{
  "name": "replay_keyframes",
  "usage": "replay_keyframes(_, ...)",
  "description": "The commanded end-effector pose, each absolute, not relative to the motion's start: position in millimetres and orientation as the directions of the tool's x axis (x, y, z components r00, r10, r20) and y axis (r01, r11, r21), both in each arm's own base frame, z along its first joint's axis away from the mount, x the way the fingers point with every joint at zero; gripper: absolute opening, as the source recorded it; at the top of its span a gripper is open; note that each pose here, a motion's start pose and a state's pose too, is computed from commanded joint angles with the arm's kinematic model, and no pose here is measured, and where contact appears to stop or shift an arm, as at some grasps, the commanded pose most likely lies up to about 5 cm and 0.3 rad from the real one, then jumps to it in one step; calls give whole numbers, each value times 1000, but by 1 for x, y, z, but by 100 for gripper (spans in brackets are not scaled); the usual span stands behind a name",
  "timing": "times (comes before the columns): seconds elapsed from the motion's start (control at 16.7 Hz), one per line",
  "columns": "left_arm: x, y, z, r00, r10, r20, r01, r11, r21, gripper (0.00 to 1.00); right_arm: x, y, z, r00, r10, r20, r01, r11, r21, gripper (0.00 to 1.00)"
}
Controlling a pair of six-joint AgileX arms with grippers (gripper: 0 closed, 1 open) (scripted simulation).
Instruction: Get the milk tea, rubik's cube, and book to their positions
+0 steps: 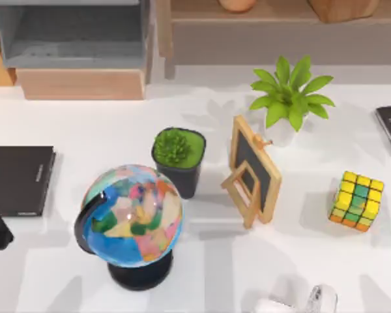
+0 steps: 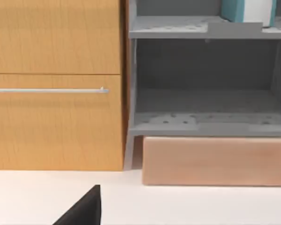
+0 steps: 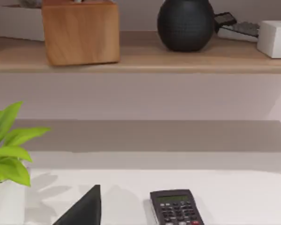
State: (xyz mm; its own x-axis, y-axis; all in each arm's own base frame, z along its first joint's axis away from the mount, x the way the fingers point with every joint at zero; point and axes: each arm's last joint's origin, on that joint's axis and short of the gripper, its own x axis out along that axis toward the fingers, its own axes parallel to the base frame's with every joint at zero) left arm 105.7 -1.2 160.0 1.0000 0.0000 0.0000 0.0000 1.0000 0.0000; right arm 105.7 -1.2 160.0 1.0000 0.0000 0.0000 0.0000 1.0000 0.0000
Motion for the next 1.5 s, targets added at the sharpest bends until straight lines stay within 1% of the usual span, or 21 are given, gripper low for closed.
replay_keyframes(0.18, 106, -1, 160, 1000, 0, 0, 0, 1000, 0, 100, 106, -1, 163, 1000, 0, 3, 0, 1000, 0, 100)
replay_keyframes(0.3, 106, -1, 160, 1000, 0, 0, 0, 1000, 0, 100, 107, 1, 175, 1000, -1, 17, 1, 1000, -1, 100)
replay_keyframes(0.48, 106, -1, 160, 1000, 0, 0, 0, 1000, 0, 100, 114, 6, 210, 999, -5, 42, 5, 1000, 0, 100)
replay_keyframes(0.66, 106, -1, 160, 1000, 0, 0, 0, 1000, 0, 100, 137, 16, 253, 998, -8, 56, 8, 1000, 2, 100)
replay_keyframes(0.78, 106, -1, 160, 1000, 0, 0, 0, 1000, 0, 100, 164, 29, 280, 998, -10, 58, 10, 1000, 4, 100)
replay_keyframes(0.9, 106, -1, 160, 1000, 0, 0, 0, 1000, 0, 100, 199, 48, 301, 998, -12, 54, 12, 1000, 4, 100)
replay_keyframes(1.08, 106, -1, 160, 1000, 0, 0, 0, 1000, 0, 100, 261, 92, 313, 999, -13, 41, 13, 1000, 3, 100)
replay_keyframes(1.2, 106, -1, 160, 1000, 0, 0, 0, 1000, 0, 100, 300, 127, 306, 999, -14, 31, 14, 1000, 0, 100)
replay_keyframes(1.32, 106, -1, 160, 1000, 0, 0, 0, 1000, 0, 100, 334, 165, 289, 1000, -14, 20, 14, 1000, -4, 100)
replay_keyframes(1.5, 106, -1, 160, 1000, 0, 0, 0, 1000, 0, 100, 369, 217, 254, 1000, -15, 7, 15, 1000, -10, 100)
